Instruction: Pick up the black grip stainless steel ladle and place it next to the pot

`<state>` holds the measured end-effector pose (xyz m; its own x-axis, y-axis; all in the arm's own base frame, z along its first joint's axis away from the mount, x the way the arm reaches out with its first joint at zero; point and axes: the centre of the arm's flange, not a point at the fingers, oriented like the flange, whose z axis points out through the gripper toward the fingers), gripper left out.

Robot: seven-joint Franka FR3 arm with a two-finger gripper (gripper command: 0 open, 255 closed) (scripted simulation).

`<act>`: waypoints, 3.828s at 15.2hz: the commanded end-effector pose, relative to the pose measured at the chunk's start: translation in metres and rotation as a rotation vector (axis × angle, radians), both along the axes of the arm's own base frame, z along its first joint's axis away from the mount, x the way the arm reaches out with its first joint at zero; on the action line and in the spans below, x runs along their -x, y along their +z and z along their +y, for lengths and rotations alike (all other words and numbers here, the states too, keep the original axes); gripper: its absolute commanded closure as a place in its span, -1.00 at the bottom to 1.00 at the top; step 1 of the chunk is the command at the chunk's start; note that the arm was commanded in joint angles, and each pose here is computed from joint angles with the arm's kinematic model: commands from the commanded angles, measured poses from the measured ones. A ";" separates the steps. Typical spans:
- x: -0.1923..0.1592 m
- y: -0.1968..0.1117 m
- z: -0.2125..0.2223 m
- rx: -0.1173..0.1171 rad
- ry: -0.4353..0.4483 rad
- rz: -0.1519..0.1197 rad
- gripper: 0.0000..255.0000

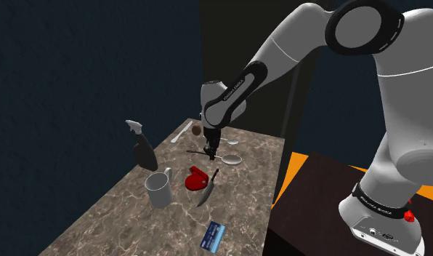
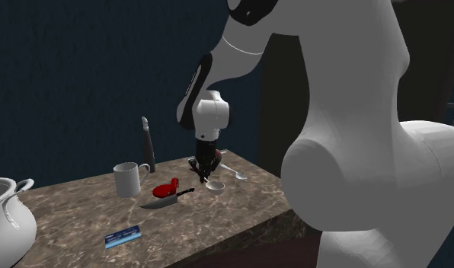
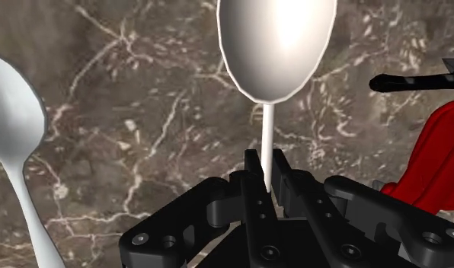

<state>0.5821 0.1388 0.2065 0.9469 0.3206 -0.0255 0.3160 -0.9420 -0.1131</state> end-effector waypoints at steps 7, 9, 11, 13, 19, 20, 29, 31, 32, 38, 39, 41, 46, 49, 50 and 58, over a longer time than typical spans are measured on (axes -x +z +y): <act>-0.001 0.041 0.000 0.000 0.000 0.000 1.00; -0.001 0.052 0.000 0.000 0.000 0.000 1.00; -0.001 0.062 0.000 0.000 0.000 0.000 1.00; -0.001 0.073 0.000 0.000 0.000 0.000 1.00; -0.001 0.105 0.000 0.000 0.000 0.000 1.00; -0.001 0.110 0.000 0.000 0.000 0.000 1.00; -0.001 0.157 0.000 0.000 0.000 0.000 1.00; -0.001 0.168 0.000 0.000 0.000 0.000 1.00; -0.001 0.173 0.000 0.000 0.000 0.000 1.00; -0.001 0.205 0.000 0.000 0.000 0.000 1.00; -0.001 0.210 0.000 0.000 0.000 0.000 1.00; -0.001 0.221 0.000 0.000 0.000 0.000 1.00; 0.009 0.238 0.009 0.000 0.000 0.000 1.00; 0.037 0.238 0.037 0.000 0.000 0.000 1.00; 0.046 0.238 0.046 0.000 0.000 0.000 1.00; 0.121 0.239 0.121 0.000 0.000 0.000 1.00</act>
<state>0.4683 0.2477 0.4446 0.9464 0.3219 -0.0253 0.3172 -0.9416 -0.1133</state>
